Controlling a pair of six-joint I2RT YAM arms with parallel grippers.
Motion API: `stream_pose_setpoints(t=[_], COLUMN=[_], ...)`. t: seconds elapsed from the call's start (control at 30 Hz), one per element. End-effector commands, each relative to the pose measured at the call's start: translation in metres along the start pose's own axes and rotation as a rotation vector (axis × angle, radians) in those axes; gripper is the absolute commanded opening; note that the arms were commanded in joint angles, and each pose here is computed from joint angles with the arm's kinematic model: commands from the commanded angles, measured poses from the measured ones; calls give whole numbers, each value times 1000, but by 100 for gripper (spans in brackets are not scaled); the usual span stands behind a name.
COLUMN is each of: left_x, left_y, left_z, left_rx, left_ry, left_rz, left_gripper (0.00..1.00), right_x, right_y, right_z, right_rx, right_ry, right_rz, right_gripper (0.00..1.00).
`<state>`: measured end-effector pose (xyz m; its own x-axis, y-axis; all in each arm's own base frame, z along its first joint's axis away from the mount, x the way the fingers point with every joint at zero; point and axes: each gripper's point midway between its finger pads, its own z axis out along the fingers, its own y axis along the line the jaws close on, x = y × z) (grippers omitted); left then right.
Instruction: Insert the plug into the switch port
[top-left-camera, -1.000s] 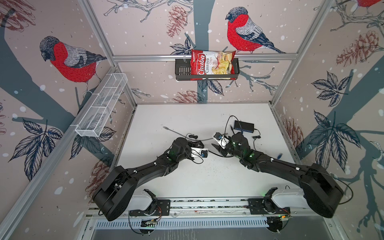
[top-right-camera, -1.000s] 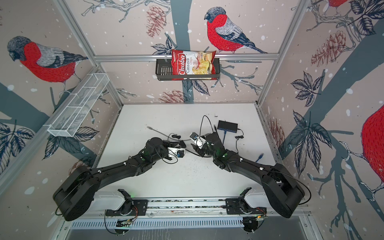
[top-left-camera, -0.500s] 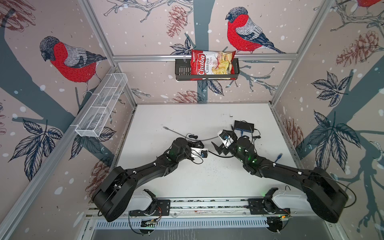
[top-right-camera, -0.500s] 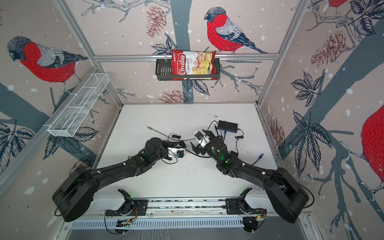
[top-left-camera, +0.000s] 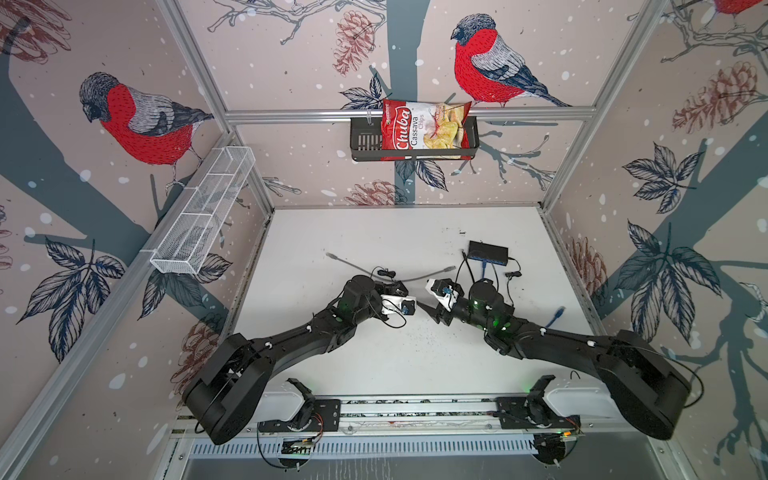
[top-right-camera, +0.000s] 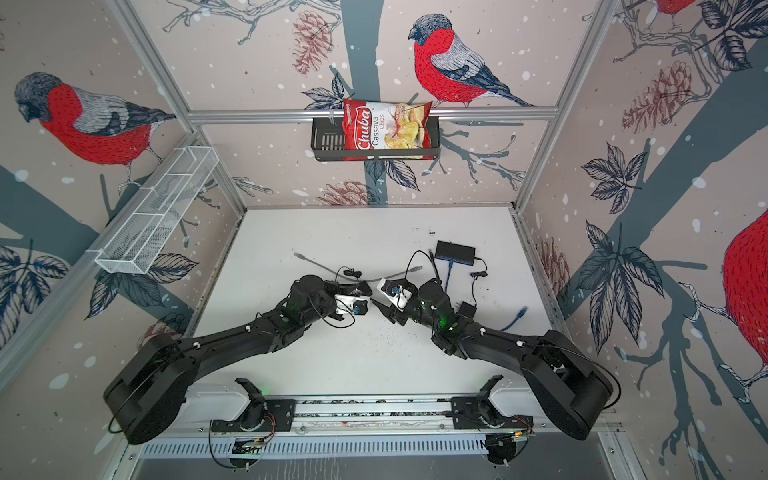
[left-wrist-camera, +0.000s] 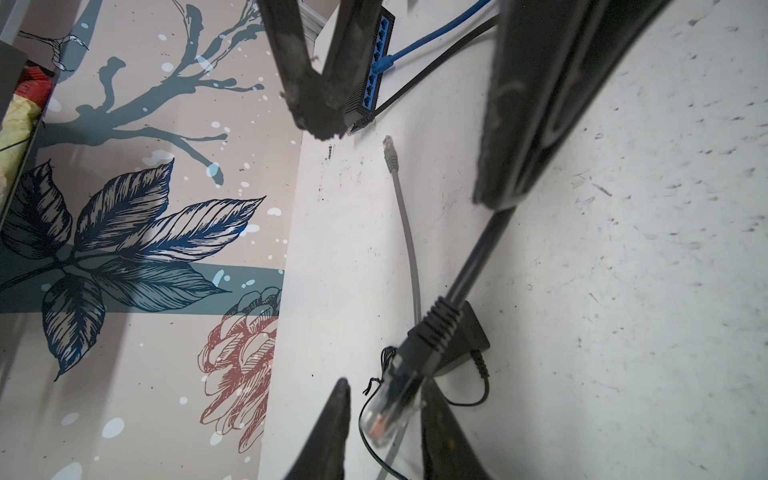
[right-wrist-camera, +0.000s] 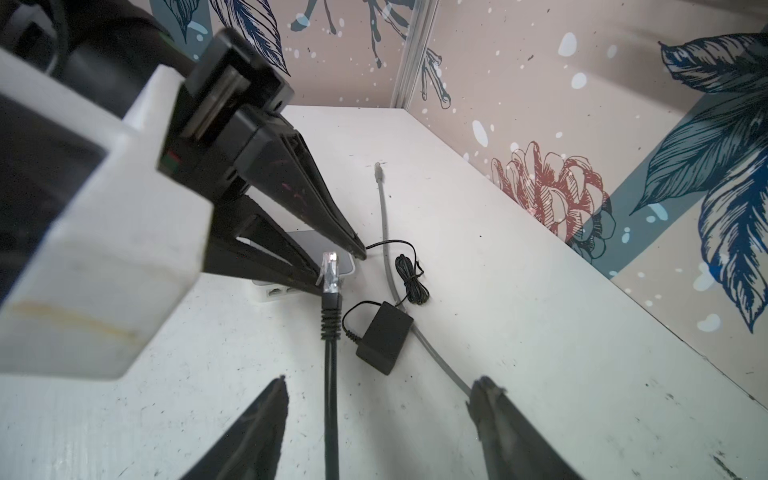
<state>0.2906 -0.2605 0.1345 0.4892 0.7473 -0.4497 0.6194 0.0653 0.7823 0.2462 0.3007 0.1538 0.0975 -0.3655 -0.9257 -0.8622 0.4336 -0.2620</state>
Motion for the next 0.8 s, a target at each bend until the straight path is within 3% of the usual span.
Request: stream_pose_setpoints(t=[0.0,0.43,0.77], left_x=[-5,-7,-12], left_y=[3,4,7], left_z=[-1,-2,-4], left_rx=[-3,-7,-8], left_ry=[-19,-28,-51], left_rz=[-7,-10,-23], left_gripper=[29,29,29], right_x=[-9,6,11], right_y=[9,25,18], right_z=[3,20,24], right_rx=[-56,-143,-135], right_ry=[-34,12,-9], right_rz=[16,107,166], right_gripper=[65,51,37])
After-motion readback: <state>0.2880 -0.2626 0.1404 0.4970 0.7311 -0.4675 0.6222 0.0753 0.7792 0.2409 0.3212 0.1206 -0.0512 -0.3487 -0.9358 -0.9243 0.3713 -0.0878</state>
